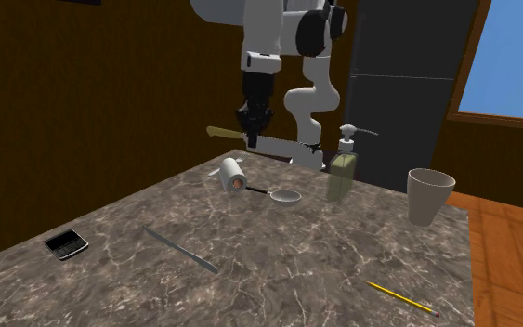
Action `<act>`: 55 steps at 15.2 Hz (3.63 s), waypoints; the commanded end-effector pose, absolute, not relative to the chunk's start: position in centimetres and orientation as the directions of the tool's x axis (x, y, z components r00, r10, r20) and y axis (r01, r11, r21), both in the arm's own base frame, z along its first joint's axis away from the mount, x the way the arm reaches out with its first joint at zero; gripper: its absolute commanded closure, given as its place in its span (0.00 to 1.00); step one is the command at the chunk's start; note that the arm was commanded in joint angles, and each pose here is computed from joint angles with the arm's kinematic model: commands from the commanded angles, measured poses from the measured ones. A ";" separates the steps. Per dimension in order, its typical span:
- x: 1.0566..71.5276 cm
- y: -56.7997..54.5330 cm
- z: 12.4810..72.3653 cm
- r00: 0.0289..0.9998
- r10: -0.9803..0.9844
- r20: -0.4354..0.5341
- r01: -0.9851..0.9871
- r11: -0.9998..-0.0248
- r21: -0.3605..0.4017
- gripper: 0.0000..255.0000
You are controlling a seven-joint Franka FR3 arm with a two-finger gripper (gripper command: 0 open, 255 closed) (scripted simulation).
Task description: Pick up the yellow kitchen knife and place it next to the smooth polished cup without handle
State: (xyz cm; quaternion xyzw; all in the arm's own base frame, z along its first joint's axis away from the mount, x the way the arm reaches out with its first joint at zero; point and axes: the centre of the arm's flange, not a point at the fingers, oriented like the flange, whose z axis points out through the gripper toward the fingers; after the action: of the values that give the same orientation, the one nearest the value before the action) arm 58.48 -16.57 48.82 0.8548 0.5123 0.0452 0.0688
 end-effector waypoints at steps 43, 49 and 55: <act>64.5 18.4 40.2 0.473 0.881 0.007 0.869 -0.467 0.164 1.00; 64.5 18.4 37.1 0.473 0.881 0.007 0.869 -0.467 0.164 1.00; 64.5 18.4 33.9 0.473 0.881 0.007 0.869 -0.467 0.164 1.00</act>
State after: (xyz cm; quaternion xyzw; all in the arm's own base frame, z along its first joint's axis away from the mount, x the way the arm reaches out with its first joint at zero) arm 64.52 18.30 34.46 0.8553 0.5116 0.0450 0.0689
